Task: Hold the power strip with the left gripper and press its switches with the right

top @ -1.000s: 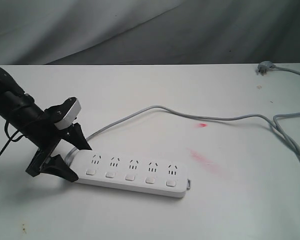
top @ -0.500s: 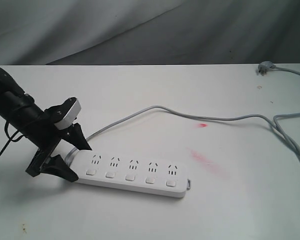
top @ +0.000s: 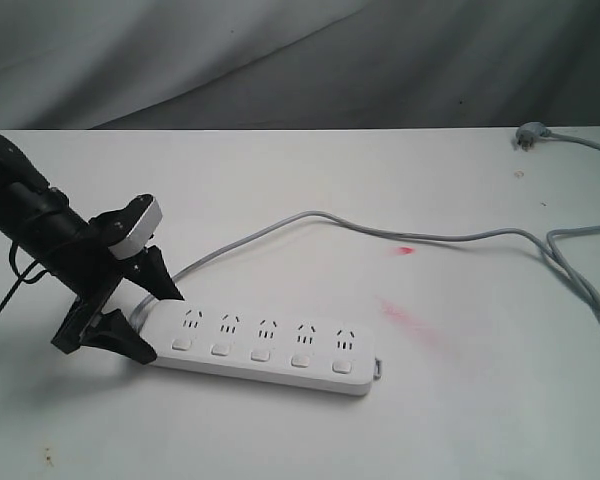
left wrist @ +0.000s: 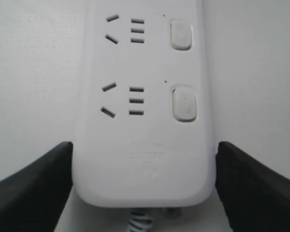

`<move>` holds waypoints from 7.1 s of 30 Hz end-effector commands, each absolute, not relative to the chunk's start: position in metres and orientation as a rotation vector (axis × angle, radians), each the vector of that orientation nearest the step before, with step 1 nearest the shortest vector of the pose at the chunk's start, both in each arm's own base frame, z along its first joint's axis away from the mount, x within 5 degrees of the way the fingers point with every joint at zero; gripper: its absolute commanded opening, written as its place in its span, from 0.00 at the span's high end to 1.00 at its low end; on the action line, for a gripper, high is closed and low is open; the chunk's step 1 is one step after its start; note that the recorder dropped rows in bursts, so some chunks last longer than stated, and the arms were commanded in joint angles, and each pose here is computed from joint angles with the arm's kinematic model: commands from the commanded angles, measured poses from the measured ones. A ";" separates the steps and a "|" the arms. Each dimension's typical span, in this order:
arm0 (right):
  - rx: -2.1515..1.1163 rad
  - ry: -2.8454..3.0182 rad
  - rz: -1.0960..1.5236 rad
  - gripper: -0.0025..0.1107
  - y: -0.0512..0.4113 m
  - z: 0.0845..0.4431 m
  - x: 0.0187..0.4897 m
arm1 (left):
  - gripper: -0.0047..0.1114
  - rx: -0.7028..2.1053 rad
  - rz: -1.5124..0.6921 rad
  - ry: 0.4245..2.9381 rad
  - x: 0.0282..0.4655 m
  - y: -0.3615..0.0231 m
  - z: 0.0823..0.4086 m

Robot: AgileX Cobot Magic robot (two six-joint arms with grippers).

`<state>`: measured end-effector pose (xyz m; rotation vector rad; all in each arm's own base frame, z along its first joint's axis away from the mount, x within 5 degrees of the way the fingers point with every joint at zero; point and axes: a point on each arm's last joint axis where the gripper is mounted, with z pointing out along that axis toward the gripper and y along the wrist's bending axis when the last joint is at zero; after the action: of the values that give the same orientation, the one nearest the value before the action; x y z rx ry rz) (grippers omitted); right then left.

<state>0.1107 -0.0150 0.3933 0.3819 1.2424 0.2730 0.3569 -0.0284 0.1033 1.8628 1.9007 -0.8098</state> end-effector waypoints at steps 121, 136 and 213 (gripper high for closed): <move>-1.725 1.953 0.533 0.35 0.333 0.112 0.326 | 0.65 1.867 -0.809 1.885 0.358 -0.031 0.105; -1.639 1.878 0.543 0.35 0.303 0.188 0.331 | 0.65 1.867 -0.809 1.885 0.358 -0.031 0.105; -1.583 1.996 0.483 0.35 0.250 0.178 0.319 | 0.65 1.867 -0.809 1.885 0.358 -0.031 0.105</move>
<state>0.3216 0.2562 0.1836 -1.5777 1.9912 0.4581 0.3574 -0.0299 0.1033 1.8611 1.9000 -0.8041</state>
